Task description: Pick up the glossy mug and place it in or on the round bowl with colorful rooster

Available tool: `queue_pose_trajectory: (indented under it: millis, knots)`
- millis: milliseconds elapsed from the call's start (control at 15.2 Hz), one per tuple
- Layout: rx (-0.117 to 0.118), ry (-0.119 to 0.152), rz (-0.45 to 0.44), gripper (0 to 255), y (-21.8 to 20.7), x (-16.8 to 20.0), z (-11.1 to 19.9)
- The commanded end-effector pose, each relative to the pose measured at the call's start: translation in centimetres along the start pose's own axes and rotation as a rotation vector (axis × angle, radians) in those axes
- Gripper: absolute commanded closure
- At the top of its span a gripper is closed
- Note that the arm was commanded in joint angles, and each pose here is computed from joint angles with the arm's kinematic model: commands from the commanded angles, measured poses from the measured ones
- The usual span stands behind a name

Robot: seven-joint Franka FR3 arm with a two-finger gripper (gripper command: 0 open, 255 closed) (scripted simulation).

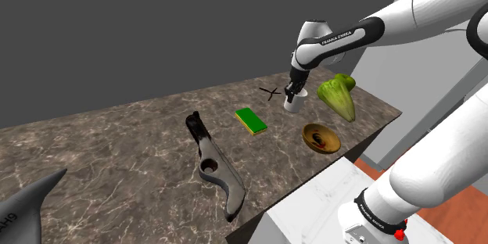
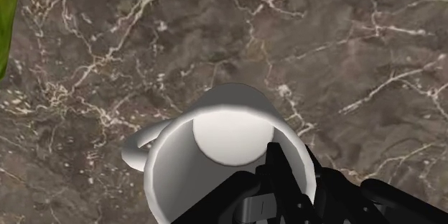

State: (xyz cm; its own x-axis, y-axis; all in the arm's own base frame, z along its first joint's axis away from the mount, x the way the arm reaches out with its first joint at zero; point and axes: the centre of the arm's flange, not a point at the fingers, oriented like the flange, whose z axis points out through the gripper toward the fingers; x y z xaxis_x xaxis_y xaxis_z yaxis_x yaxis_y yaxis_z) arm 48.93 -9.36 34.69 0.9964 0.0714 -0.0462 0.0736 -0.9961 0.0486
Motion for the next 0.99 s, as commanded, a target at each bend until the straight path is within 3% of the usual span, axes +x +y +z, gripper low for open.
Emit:
queue_pose_trajectory:
  millis: [0,924]
  knots:
    - [0.000,-0.001,0.000,255,0.0,0.0,0.0]
    - [0.000,-0.001,0.000,255,0.3,-0.3,-6.8]
